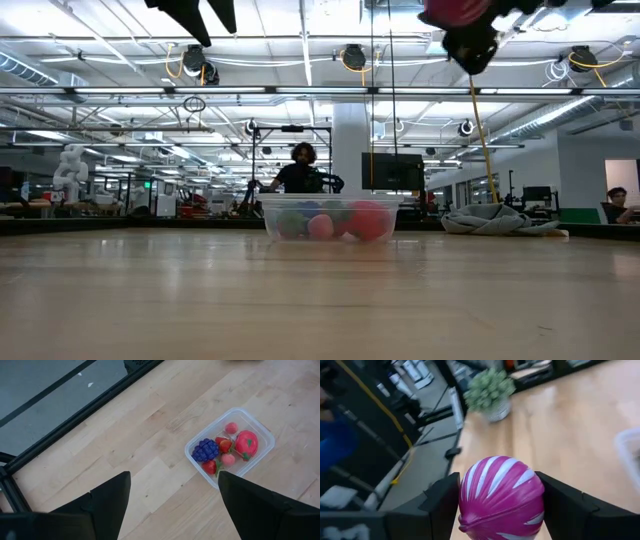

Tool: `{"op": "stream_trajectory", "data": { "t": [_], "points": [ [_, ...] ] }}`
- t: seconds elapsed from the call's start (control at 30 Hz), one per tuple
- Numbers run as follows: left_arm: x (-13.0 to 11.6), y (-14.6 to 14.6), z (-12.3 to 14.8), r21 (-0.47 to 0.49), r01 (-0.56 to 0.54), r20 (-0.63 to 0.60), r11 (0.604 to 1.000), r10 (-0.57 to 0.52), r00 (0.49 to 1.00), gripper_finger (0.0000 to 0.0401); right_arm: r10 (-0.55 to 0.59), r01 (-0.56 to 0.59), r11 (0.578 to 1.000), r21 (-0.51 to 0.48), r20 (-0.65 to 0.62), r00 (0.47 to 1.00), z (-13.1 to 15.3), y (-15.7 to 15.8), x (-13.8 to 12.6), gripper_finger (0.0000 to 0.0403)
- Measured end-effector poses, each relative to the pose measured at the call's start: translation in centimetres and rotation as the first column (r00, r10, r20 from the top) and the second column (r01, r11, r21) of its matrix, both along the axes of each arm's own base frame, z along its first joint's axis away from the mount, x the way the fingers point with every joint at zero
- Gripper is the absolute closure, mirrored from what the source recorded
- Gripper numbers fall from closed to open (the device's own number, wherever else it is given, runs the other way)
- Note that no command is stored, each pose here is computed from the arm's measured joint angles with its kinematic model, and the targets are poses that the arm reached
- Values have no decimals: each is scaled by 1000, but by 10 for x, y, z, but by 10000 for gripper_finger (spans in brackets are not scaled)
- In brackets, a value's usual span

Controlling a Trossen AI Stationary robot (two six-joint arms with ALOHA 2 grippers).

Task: Pick and placing Produce into tupperware
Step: Put the onion into the transparent bin

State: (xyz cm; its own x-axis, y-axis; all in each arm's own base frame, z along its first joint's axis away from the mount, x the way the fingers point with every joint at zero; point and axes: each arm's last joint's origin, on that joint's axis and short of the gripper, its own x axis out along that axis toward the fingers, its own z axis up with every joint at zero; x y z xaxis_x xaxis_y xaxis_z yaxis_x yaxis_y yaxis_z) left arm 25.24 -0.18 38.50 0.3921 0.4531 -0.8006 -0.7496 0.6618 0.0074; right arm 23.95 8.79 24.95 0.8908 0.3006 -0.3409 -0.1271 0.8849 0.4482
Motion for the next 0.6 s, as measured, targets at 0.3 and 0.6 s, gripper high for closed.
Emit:
{"op": "stream_trajectory", "data": {
  "t": [0.3, 0.6],
  "points": [
    [0, 0, 0, 0, 1, -1, 1000, -1, 1000, 93, -56, 56, 998, -17, 50, 997, 12, -47, 16, 167],
    [0, 0, 0, 0, 1, -1, 1000, -1, 1000, 93, -103, 109, 984, -140, 55, 993, 56, -85, 30, 167]
  ]
}}
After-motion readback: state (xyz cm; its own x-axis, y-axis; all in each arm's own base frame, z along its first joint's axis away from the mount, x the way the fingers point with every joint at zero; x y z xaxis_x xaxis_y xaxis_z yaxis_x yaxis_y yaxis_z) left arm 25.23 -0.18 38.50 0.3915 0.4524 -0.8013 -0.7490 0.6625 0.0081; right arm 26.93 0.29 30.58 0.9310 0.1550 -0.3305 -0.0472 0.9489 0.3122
